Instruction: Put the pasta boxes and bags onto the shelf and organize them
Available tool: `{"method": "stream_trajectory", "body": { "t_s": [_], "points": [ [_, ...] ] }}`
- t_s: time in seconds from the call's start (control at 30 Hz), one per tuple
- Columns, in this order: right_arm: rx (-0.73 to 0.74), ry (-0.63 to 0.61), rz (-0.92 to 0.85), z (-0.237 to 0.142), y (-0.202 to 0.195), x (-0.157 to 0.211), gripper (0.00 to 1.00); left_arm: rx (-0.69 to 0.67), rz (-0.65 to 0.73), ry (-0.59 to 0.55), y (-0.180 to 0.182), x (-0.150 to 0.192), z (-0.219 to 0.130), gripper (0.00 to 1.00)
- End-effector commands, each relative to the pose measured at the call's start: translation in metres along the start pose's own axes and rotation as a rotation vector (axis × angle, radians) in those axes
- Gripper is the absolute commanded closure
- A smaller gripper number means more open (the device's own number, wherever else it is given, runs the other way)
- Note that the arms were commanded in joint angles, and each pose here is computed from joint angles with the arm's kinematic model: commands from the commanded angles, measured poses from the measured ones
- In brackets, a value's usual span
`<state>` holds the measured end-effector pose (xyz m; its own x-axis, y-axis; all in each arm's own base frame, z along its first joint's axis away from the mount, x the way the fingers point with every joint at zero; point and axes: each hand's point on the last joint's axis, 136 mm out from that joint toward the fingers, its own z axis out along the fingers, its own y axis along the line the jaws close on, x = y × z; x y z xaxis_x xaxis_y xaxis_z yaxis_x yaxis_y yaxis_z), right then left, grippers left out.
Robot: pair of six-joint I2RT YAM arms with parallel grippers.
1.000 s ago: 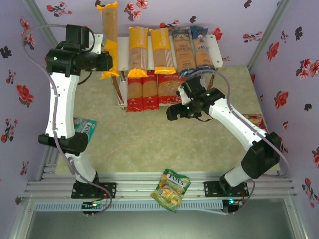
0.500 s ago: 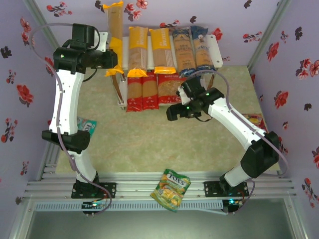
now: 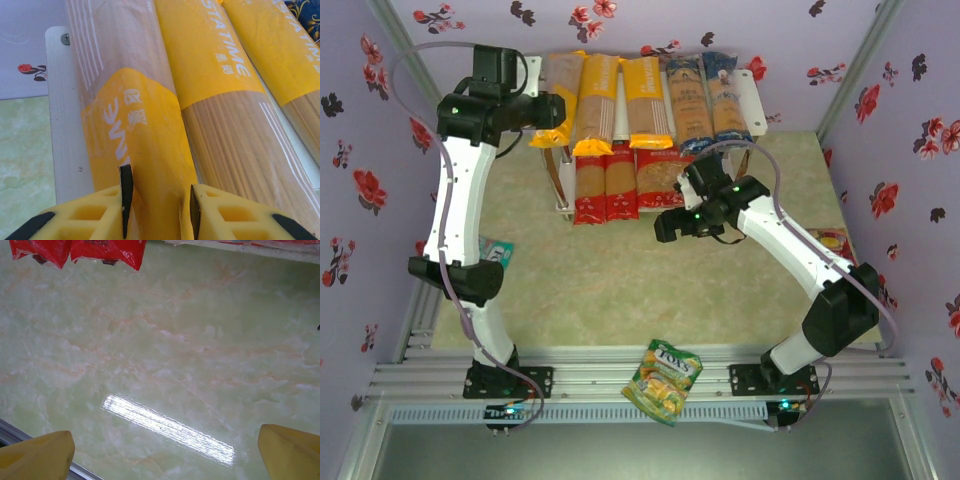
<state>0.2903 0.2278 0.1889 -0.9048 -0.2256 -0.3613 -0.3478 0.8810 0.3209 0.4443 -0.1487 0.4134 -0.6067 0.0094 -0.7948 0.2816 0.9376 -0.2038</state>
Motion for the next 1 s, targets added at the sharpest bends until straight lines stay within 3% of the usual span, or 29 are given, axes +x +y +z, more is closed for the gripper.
{"method": "stream_trajectory", "body": {
  "t_s": [0.0, 0.37, 0.6, 0.97],
  "points": [
    [-0.009, -0.015, 0.028, -0.003, -0.001, 0.0, 0.05, 0.015, 0.0, -0.024, -0.009, -0.005, 0.003, 0.65],
    [-0.006, -0.031, 0.036, -0.009, -0.004, 0.007, 0.05, 0.036, 0.0, 0.014, -0.022, 0.008, 0.018, 0.65],
    [0.002, -0.042, 0.041, -0.014, -0.007, 0.009, 0.05, -0.027, 0.029, 0.013, -0.012, 0.01, 0.003, 0.64],
    [0.01, -0.056, 0.052, -0.017, -0.009, 0.006, 0.05, -0.038, -0.011, 0.005, 0.008, 0.016, -0.006, 0.38]
  ]
}}
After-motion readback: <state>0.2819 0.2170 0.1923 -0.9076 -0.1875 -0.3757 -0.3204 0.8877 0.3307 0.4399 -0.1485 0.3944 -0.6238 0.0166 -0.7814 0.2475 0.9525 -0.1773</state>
